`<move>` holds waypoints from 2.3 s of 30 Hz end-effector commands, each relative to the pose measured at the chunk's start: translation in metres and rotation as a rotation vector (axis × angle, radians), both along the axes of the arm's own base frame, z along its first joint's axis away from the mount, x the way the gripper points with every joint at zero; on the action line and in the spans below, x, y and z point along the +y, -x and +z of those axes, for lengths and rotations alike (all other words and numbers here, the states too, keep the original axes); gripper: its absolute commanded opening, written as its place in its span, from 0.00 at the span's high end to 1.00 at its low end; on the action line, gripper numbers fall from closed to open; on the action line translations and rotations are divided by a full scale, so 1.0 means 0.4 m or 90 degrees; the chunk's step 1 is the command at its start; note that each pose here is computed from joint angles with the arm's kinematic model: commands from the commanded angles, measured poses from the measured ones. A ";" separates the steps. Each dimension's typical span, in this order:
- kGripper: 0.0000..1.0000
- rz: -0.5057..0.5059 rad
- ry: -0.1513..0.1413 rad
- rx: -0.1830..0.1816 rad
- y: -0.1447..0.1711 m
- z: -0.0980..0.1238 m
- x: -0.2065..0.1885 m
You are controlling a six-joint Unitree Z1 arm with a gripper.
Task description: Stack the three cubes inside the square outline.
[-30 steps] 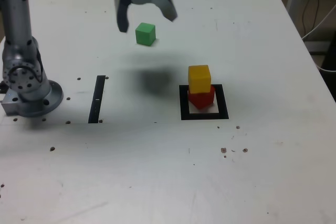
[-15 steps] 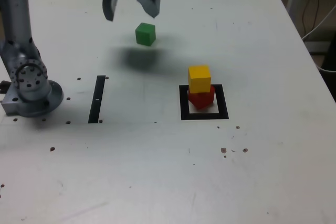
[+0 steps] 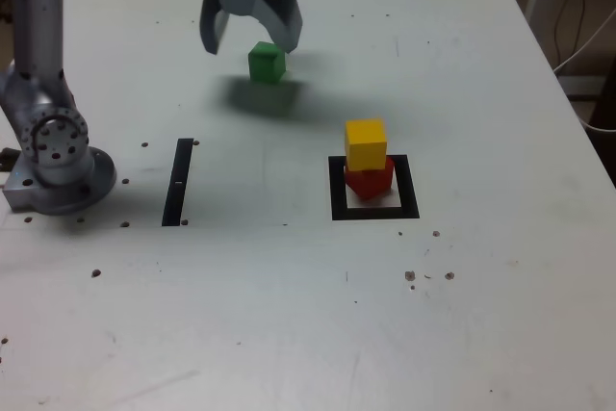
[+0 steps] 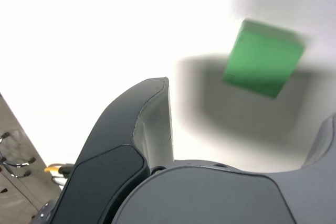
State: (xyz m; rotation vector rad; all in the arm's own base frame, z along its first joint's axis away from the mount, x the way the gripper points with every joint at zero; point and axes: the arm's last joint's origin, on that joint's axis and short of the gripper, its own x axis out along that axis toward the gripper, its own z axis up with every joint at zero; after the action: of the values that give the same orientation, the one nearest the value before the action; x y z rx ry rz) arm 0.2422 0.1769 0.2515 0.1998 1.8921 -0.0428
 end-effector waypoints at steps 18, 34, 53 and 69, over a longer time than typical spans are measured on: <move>0.30 0.021 0.051 -0.010 -0.025 -0.057 0.065; 0.55 0.051 0.017 -0.072 -0.011 -0.087 0.094; 0.84 0.034 0.047 -0.105 -0.014 -0.061 0.060; 0.84 -0.046 0.028 -0.186 -0.093 0.181 -0.196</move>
State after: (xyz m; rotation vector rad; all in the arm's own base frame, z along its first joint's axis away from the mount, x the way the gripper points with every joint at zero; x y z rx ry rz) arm 0.2785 0.1049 0.3188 0.2274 1.5902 -0.1005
